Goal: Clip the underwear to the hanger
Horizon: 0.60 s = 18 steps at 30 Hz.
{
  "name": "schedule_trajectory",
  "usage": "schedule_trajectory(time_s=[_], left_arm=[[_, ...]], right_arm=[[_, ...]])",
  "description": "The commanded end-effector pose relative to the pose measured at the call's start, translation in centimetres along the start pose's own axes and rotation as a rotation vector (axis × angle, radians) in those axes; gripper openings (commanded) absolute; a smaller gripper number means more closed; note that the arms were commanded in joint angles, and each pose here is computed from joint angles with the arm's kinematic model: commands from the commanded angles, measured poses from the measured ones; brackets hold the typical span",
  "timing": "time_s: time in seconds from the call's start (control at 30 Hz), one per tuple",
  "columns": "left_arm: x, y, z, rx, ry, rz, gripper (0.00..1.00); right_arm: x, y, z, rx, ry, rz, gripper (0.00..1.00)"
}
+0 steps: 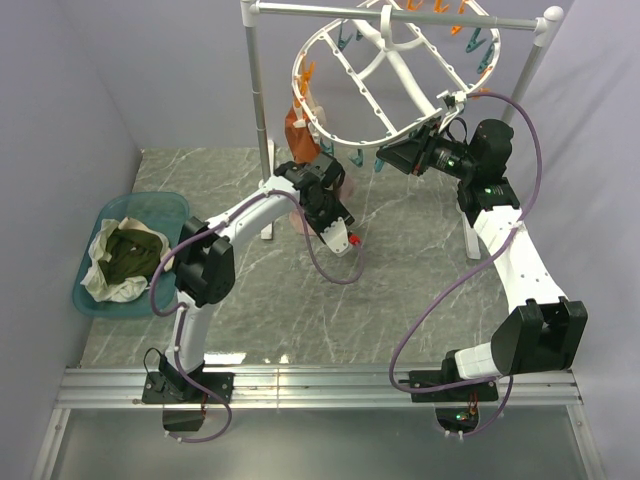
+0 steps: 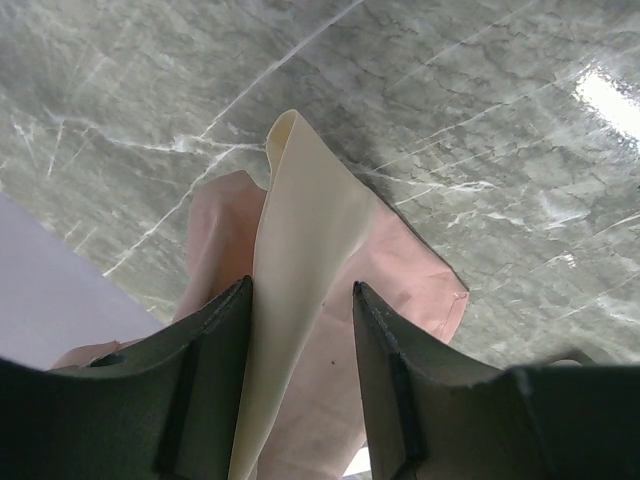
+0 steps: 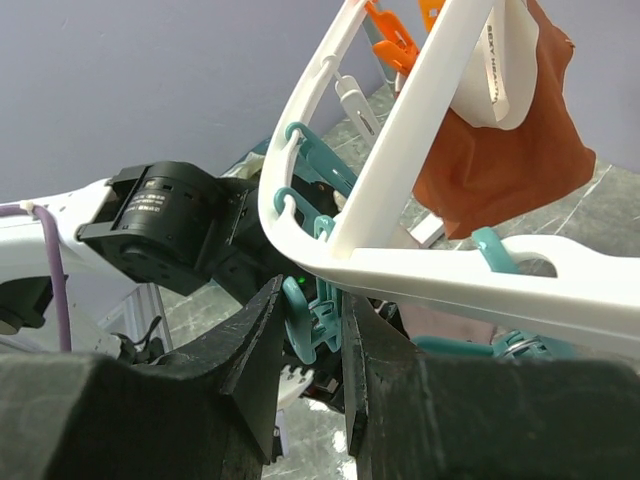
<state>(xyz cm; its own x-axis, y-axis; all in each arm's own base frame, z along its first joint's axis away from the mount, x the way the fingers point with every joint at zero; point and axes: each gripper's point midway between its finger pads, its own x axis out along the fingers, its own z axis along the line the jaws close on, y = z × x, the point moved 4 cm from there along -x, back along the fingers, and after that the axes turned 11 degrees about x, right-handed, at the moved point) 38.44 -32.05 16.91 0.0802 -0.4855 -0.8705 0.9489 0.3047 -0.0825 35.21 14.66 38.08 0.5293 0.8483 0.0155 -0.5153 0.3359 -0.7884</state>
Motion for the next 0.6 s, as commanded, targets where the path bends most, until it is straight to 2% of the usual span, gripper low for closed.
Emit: schedule_trajectory(time_s=[0.0,0.57], left_arm=[[-0.8,0.3,0.7,0.011,-0.011,0.010,0.50],[1.6,0.7,0.0,-0.032,-0.026,-0.037,0.46]], right_arm=[[-0.4,-0.7,1.4,-0.037,-0.024,-0.020,0.00],[-0.1,-0.8,1.0,-0.026,-0.021,-0.022,0.00]])
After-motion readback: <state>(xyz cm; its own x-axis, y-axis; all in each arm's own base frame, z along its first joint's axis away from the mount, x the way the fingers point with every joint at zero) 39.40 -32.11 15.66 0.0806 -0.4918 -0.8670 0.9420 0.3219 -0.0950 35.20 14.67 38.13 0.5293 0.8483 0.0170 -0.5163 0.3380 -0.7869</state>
